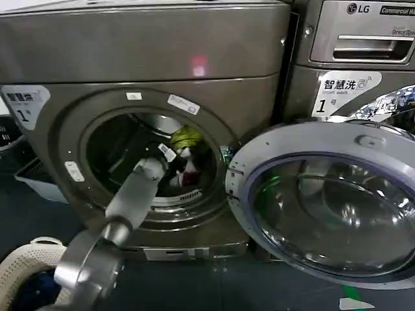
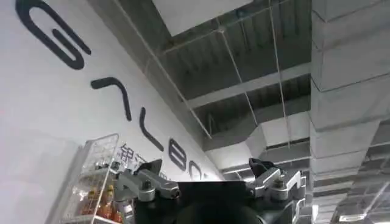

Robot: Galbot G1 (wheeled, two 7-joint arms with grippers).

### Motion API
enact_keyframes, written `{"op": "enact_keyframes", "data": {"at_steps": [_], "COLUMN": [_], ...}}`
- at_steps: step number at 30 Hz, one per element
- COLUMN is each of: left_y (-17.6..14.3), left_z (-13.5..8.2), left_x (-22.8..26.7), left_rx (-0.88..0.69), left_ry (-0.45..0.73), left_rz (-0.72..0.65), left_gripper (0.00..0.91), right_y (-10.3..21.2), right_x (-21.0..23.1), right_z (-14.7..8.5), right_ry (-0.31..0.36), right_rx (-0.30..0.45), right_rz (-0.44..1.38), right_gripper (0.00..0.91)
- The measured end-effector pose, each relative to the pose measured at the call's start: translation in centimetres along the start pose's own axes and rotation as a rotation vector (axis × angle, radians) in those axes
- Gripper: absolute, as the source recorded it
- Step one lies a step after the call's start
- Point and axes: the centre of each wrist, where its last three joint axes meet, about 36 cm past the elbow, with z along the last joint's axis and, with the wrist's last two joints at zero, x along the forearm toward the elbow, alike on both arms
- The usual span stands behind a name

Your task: Grasp the clothes from the dryer.

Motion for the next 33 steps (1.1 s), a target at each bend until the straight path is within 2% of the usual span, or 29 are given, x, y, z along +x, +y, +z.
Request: {"op": "enact_keyframes", "data": {"at_steps": [8,18,25,33], "left_y": [-1.1,-3.3,-5.0,-6.6], "left_z": [-1.0,-1.0,-0.5,-0.6], "left_x": [0.9,3.0,5.5,6.8], "left_rx": [0.25,0.504,0.572,0.578], "left_ry": [-0.263,-0.546,-0.669,-0.705], "left_rz": [-0.188,-0.427,-0.56,-0.608], "left_gripper": [0.0,0.0,0.0,0.0], "right_y": [0.3,0.5,0.3,0.0], "right_x": [-0.4,-0.5,-0.3,-0.3], "right_z": [0.6,0.7,0.5,0.2], "right_ry": [-0.003,-0.016,-0.02,-0.032], "right_rx": [-0.009,-0.009,0.014,0.021], "right_rz": [0.0,-0.004,0.005,0.009], "right_gripper": [0.907,0.907,0.907,0.907]}}
